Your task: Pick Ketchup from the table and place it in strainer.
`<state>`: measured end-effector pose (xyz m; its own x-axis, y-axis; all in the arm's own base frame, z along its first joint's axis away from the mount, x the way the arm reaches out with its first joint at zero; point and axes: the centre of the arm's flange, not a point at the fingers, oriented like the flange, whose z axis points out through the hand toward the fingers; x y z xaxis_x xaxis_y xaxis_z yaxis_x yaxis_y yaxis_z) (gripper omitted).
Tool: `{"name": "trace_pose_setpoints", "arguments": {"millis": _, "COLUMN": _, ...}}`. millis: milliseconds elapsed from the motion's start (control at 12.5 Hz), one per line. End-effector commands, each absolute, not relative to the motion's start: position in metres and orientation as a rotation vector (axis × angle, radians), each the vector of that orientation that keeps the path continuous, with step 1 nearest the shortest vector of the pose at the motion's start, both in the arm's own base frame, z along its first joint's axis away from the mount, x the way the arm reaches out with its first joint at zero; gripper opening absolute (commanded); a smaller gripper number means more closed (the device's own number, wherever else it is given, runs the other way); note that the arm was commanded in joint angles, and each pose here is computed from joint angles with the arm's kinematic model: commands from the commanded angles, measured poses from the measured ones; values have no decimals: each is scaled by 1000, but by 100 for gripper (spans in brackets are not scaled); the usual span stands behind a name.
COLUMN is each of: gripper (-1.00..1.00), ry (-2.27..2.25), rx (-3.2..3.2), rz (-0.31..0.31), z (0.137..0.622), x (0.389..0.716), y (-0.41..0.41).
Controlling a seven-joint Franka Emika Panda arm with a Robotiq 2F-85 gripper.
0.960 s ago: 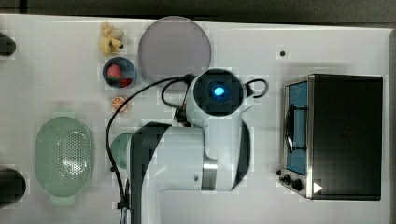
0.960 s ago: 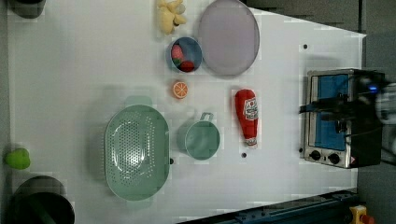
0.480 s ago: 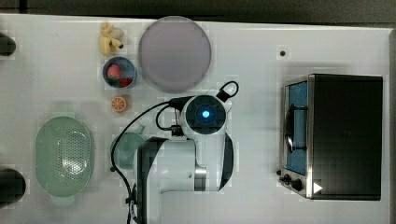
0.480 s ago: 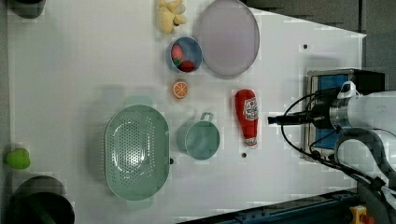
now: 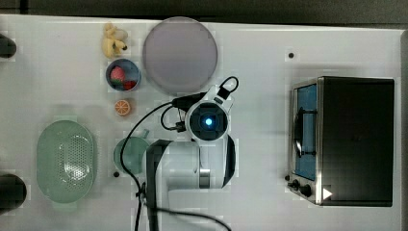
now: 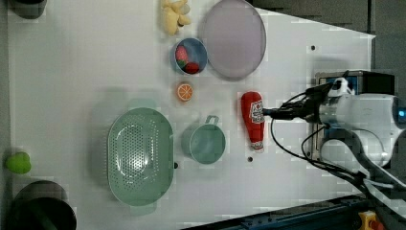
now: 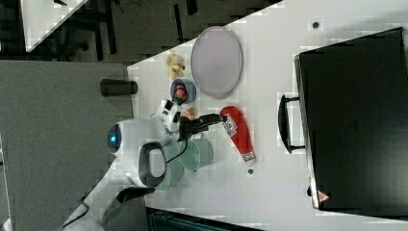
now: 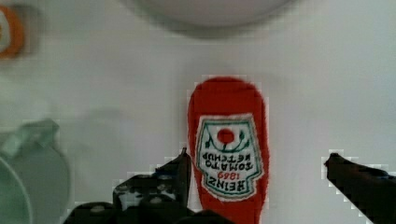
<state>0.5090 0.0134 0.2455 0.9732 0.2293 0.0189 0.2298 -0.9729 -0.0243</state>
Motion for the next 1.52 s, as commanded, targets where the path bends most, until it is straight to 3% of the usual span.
{"name": "trace_pose_setpoints", "arguments": {"millis": 80, "gripper": 100, "ry": -397, "rx": -3078, "rz": 43, "z": 201, "x": 496, "y": 13}}
{"name": "trace_pose_setpoints", "arguments": {"millis": 240, "gripper": 100, "ry": -391, "rx": -3070, "rz": 57, "z": 180, "x": 493, "y": 13}}
{"name": "trace_pose_setpoints", "arguments": {"millis": 480, "gripper": 100, "ry": -381, "rx": -3067, "rz": 30, "z": 160, "x": 492, "y": 13}}
{"name": "trace_pose_setpoints", "arguments": {"millis": 560, "gripper": 92, "ry": -376, "rx": -3067, "rz": 33, "z": 156, "x": 491, "y": 11}}
{"name": "trace_pose_setpoints", "arguments": {"millis": 800, "gripper": 21, "ry": -374, "rx": -3068, "rz": 34, "z": 156, "x": 491, "y": 11}}
{"name": "trace_pose_setpoints", "arguments": {"millis": 1120, "gripper": 21, "ry": -380, "rx": -3083, "rz": -34, "z": 192, "x": 501, "y": 9}}
{"name": "trace_pose_setpoints", "arguments": {"millis": 1520, "gripper": 21, "ry": -408, "rx": -3114, "rz": -43, "z": 302, "x": 502, "y": 20}}
